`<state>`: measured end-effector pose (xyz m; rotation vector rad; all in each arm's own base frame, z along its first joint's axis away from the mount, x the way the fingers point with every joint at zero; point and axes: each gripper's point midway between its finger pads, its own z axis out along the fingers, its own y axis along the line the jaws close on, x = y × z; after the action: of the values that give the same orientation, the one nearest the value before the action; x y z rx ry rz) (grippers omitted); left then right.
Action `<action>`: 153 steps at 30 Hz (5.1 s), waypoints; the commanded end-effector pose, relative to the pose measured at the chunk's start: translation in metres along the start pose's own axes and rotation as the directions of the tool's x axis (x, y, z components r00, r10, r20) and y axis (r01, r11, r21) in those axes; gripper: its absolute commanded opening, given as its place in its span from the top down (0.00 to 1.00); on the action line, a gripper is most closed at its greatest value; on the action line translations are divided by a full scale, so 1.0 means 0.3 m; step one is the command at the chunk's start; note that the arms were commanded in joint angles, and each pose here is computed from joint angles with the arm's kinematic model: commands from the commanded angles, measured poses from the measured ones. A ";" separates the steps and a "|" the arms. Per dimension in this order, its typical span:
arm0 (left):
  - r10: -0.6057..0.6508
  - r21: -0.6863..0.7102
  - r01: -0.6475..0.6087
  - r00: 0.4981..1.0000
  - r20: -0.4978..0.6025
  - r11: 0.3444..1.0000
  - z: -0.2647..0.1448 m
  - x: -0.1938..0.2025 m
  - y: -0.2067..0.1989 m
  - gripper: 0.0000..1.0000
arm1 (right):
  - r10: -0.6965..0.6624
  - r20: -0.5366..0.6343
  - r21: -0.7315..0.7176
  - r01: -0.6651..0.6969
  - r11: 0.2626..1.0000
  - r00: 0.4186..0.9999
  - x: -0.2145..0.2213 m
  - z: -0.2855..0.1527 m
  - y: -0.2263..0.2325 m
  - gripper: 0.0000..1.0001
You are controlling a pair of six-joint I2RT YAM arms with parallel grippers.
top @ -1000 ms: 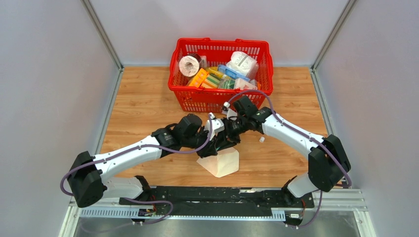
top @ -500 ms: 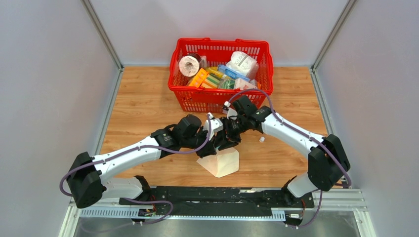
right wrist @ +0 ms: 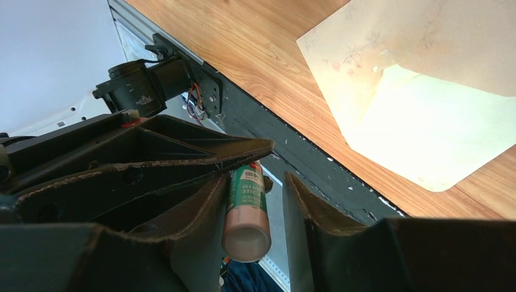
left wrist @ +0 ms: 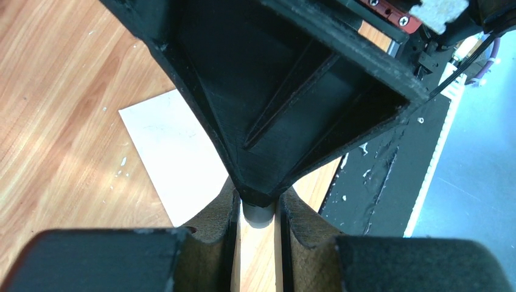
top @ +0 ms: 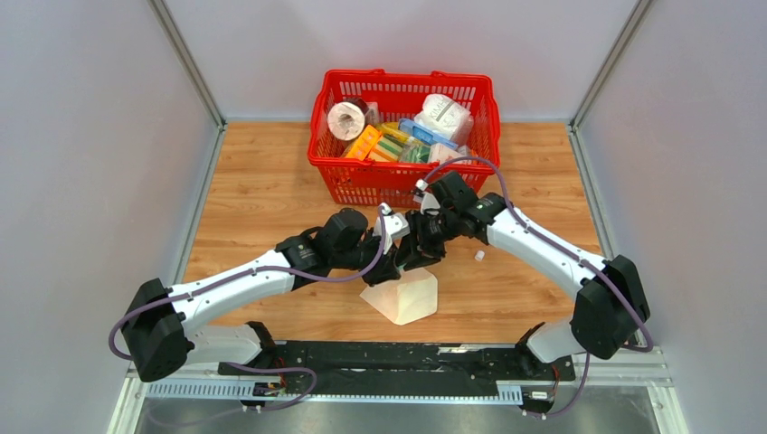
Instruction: Place the letter into the envelope and seal it
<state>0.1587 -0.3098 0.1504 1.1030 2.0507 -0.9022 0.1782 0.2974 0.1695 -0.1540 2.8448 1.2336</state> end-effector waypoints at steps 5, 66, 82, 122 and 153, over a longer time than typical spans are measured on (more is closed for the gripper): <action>-0.001 0.067 0.001 1.000 0.006 0.998 -0.010 -0.006 -0.050 1.00 | -0.027 0.155 -0.079 0.040 0.996 0.988 -0.098 -0.096 0.073 0.61; -0.004 0.000 0.004 0.999 0.033 1.000 0.011 -0.064 -0.011 0.54 | -0.101 0.039 -0.063 0.103 0.993 0.994 0.000 -0.041 0.060 1.00; -0.017 0.009 0.016 0.999 0.035 1.000 0.032 -0.050 -0.008 0.89 | -0.104 0.025 -0.052 0.105 0.993 0.994 -0.002 -0.022 0.061 0.87; -0.669 -0.330 0.597 0.721 -0.179 0.731 0.165 0.294 0.268 1.00 | 0.185 0.280 0.289 -0.266 0.920 0.942 0.263 0.040 -0.552 1.00; -0.698 -0.401 0.597 0.693 -0.179 0.695 0.197 0.373 0.201 1.00 | 0.155 0.388 0.153 -0.229 0.961 0.909 -0.002 0.171 -0.374 1.00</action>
<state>0.1823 -0.2889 0.0225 0.3289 2.7958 -0.7216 0.1677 0.2412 0.0398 0.3877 2.7375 0.8457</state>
